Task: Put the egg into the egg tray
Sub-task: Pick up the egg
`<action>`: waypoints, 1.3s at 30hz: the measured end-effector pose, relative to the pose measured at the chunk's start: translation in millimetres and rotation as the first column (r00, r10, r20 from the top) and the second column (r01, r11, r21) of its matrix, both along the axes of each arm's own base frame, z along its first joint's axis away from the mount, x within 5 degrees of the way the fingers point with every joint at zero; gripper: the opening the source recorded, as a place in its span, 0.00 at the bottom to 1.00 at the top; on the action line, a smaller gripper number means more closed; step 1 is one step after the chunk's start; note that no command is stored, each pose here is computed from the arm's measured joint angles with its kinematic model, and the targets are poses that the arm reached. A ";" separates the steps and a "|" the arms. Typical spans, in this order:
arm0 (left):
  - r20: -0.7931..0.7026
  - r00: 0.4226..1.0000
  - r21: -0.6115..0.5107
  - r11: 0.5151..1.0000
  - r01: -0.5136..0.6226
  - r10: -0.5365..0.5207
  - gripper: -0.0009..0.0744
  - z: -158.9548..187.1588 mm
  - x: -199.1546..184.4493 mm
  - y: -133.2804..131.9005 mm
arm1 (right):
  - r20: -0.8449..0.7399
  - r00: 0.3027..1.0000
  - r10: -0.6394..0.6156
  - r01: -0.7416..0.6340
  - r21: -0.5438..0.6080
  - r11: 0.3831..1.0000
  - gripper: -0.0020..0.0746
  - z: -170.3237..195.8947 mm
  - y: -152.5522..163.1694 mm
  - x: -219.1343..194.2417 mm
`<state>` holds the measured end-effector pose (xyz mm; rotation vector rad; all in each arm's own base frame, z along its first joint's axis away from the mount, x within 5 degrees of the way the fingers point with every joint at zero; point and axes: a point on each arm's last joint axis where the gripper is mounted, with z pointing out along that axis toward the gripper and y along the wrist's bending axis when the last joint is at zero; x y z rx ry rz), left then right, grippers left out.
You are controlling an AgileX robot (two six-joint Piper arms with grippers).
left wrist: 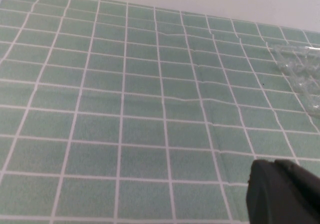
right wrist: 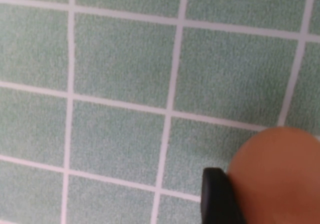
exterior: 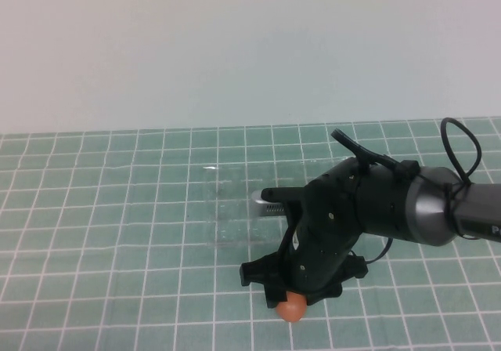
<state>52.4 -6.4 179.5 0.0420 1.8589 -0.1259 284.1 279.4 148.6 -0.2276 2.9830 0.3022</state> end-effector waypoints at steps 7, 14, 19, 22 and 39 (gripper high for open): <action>0.000 1.000 0.000 1.000 0.000 0.000 0.01 0.0 0.0 0.0 | 0.006 0.999 0.033 -0.033 -0.005 0.999 0.51 0.1 -0.1 -0.1; 0.000 1.000 0.000 1.000 0.000 0.000 0.01 0.0 0.0 0.0 | 0.008 0.999 0.045 -0.045 -0.007 0.999 0.51 0.4 0.1 0.1; 0.000 1.000 0.000 1.000 0.000 0.000 0.01 0.0 0.0 0.0 | 0.007 0.998 0.056 -0.056 -0.011 0.998 0.51 0.3 -0.1 -0.2; 0.000 1.000 0.000 1.000 0.000 0.000 0.01 0.0 0.0 0.0 | 0.018 0.995 0.097 -0.097 -0.015 0.995 0.51 0.9 0.1 0.2; 0.000 1.000 0.000 1.000 0.000 0.000 0.01 0.0 0.0 0.0 | 0.504 0.818 0.276 -0.363 0.082 0.928 0.51 71.1 10.7 16.9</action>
